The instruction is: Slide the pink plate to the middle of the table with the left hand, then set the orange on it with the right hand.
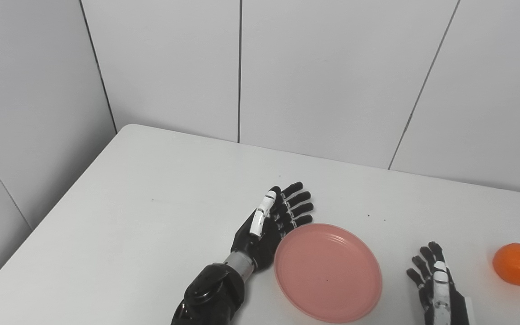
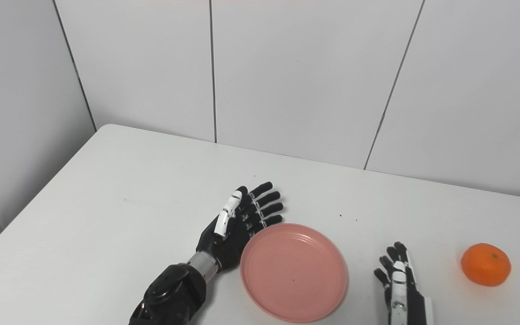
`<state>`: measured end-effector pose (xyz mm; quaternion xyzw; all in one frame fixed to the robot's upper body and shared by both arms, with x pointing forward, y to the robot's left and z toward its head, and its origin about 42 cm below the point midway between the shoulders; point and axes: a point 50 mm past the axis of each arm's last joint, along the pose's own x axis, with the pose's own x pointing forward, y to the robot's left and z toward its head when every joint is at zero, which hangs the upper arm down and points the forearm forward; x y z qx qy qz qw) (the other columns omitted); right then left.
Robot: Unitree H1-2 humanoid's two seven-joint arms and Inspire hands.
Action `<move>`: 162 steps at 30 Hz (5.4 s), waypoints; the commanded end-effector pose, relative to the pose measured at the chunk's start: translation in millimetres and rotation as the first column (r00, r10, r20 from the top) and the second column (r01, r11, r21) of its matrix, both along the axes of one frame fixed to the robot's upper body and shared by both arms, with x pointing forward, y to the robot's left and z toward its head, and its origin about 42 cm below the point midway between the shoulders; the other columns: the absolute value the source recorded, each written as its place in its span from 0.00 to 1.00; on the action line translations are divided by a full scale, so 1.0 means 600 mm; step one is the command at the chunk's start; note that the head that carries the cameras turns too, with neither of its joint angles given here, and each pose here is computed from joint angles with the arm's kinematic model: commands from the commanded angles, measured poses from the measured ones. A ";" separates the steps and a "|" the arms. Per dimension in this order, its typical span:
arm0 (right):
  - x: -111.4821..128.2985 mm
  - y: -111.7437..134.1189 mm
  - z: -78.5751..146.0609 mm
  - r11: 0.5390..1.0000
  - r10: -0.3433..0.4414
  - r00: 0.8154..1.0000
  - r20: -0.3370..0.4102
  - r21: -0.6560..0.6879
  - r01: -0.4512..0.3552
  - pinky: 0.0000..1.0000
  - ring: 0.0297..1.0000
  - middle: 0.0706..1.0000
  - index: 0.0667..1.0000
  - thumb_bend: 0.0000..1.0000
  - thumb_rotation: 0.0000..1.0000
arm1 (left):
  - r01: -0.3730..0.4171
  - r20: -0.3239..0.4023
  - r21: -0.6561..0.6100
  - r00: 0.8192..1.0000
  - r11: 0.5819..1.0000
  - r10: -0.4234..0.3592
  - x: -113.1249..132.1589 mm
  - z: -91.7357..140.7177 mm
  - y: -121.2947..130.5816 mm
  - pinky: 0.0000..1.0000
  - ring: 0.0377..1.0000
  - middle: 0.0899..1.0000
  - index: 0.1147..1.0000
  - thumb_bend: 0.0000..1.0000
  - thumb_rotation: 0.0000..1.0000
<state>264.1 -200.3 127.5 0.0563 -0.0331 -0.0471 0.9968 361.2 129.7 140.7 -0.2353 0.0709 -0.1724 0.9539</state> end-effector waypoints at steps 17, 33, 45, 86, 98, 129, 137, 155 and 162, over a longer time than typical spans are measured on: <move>0.007 0.011 0.031 1.000 0.008 0.999 0.046 -0.011 -0.008 0.88 0.91 0.93 0.93 0.21 1.00 | -0.026 -0.064 0.062 0.998 0.998 0.030 -0.025 -0.017 0.007 0.85 0.85 0.85 0.83 0.36 1.00; 0.018 0.016 0.057 0.993 -0.007 0.996 0.094 -0.121 0.019 0.89 0.90 0.90 0.90 0.34 1.00 | -0.056 -0.048 0.094 0.997 0.994 0.061 -0.026 -0.019 0.040 0.88 0.86 0.86 0.84 0.36 1.00; 0.035 0.015 0.118 0.957 -0.058 0.976 0.211 -0.266 0.114 0.81 0.85 0.86 0.87 0.35 1.00 | -0.048 -0.056 0.052 0.997 0.997 0.051 -0.026 -0.025 0.078 0.88 0.87 0.87 0.85 0.35 1.00; 0.032 -0.158 0.271 0.450 -0.282 0.899 0.336 -0.781 0.433 0.76 0.85 0.88 0.89 0.98 0.46 | -0.013 -0.059 -0.032 0.998 0.999 0.011 -0.009 -0.050 0.142 0.92 0.89 0.89 0.88 0.33 1.00; 0.043 -0.196 0.250 0.434 -0.336 0.902 0.271 -0.805 0.404 0.77 0.87 0.90 0.90 0.98 0.43 | -0.022 -0.084 -0.035 0.996 0.999 0.019 -0.006 -0.048 0.154 0.92 0.90 0.89 0.88 0.32 1.00; 0.117 -0.233 0.170 0.472 -0.388 0.920 0.063 -0.843 0.257 0.75 0.86 0.91 0.92 1.00 0.42 | -0.012 -0.098 -0.035 0.995 0.999 0.009 -0.007 -0.037 0.168 0.92 0.90 0.89 0.89 0.32 1.00; 0.136 -0.251 0.165 0.471 -0.409 0.911 0.048 -0.844 0.255 0.74 0.85 0.90 0.91 1.00 0.43 | -0.016 -0.106 -0.027 0.994 1.000 0.013 -0.010 -0.036 0.170 0.92 0.90 0.90 0.89 0.32 1.00; 0.152 -0.282 0.160 0.474 -0.435 0.900 0.022 -0.844 0.250 0.74 0.85 0.90 0.91 1.00 0.41 | -0.004 -0.100 -0.030 0.995 1.000 0.001 -0.009 -0.035 0.175 0.93 0.91 0.91 0.90 0.32 1.00; 0.159 -0.280 0.151 0.495 -0.422 0.906 -0.030 -0.845 0.203 0.74 0.86 0.91 0.91 1.00 0.43 | -0.007 -0.104 -0.032 0.995 0.999 0.004 -0.010 -0.033 0.176 0.93 0.91 0.90 0.90 0.31 1.00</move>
